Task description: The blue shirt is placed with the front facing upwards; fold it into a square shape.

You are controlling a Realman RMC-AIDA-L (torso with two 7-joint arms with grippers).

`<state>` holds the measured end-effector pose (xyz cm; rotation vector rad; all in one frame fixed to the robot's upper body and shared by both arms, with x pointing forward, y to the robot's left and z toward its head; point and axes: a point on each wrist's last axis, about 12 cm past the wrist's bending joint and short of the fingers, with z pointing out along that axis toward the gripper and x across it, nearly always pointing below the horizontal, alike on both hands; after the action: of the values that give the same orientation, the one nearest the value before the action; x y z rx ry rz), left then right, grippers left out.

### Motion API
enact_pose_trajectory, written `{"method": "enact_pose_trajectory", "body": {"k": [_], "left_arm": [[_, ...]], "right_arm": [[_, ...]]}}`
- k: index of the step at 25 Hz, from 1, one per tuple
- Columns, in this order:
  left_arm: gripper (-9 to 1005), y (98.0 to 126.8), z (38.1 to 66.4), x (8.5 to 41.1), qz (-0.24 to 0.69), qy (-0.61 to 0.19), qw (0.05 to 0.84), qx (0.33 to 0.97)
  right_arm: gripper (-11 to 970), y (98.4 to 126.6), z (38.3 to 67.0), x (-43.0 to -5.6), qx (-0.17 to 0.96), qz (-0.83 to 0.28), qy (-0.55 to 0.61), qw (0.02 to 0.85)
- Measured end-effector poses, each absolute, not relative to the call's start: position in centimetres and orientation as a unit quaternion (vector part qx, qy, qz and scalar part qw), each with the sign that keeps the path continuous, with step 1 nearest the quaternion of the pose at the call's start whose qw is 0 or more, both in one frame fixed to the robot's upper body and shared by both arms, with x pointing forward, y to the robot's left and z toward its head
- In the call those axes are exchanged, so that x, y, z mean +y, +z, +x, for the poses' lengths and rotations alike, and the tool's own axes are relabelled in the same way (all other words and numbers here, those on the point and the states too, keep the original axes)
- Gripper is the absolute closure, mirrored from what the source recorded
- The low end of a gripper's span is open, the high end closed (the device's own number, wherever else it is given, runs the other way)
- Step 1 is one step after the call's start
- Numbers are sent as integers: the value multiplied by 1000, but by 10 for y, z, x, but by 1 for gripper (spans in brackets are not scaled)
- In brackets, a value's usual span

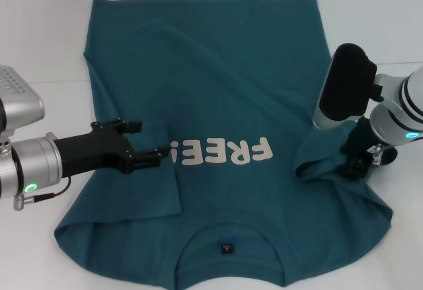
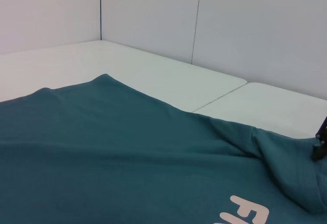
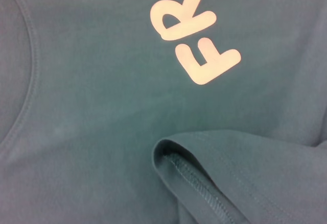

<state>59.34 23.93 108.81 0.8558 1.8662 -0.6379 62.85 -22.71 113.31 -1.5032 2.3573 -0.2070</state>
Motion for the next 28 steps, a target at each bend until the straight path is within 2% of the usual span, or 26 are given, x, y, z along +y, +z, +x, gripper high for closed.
{"method": "enact_pose_trajectory", "body": {"k": [28], "left_arm": [[158, 1089, 594, 239, 352, -262, 477, 762]], "right_arm": [[534, 1138, 636, -227, 828, -519, -87, 195]]}}
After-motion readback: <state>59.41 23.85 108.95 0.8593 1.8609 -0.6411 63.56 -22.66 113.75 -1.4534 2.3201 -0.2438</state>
